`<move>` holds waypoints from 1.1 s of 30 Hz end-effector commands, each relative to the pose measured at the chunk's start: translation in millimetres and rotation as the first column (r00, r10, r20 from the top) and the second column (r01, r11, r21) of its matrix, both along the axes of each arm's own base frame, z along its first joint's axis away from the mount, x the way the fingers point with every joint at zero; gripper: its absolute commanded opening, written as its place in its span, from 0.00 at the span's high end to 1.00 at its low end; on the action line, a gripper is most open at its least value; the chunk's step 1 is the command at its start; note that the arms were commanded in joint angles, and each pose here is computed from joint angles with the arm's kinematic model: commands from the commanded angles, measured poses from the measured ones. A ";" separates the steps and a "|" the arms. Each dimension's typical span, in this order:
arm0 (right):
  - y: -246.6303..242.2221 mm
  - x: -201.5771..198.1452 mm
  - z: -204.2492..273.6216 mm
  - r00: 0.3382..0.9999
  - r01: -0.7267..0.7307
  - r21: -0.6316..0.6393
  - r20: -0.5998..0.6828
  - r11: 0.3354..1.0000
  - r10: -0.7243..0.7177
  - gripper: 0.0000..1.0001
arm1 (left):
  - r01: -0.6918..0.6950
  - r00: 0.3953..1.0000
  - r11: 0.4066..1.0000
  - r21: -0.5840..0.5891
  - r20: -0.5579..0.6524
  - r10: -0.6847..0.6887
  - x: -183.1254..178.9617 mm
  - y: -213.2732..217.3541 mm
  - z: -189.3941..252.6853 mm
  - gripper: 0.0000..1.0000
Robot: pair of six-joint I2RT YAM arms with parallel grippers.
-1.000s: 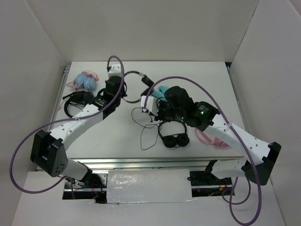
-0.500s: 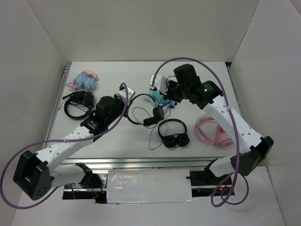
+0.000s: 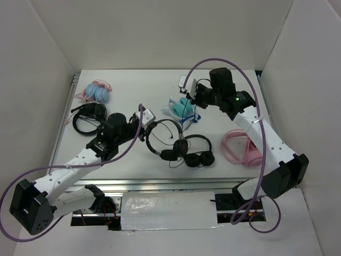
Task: Wrap the headphones
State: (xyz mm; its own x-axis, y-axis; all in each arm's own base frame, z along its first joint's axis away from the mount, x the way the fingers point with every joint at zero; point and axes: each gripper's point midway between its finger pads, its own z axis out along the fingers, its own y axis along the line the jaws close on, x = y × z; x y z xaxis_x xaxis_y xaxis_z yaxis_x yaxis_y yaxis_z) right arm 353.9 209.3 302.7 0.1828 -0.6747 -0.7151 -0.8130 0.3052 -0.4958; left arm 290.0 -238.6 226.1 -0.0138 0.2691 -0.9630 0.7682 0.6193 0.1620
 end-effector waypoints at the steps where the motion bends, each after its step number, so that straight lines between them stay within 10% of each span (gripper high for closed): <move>1: 15.5 5.9 10.7 0.998 -0.041 0.099 0.048 0.994 0.036 1.00 | 0.118 0.991 0.988 -0.099 0.081 -0.110 -17.4 -15.1 42.5 1.00; 14: 59.5 16.8 67.0 0.980 -0.024 0.291 0.196 0.956 -0.035 1.00 | 0.094 0.994 0.992 -0.090 -0.041 -0.098 -9.7 -23.8 21.5 1.00; 33: 67.6 52.7 -20.8 0.988 0.100 0.365 -0.144 0.926 -0.050 0.93 | 0.083 0.992 0.990 -0.115 0.105 -0.071 -20.6 -17.1 86.0 1.00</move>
State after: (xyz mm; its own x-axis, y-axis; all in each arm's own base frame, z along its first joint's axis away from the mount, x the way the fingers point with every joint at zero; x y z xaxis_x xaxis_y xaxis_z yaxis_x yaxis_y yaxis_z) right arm 409.9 278.4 263.1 0.0131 -0.4693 -0.8829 -0.8289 0.4888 -0.2721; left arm 268.2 -253.8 256.0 -0.0047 0.2432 -0.9700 0.8187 0.5579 0.1359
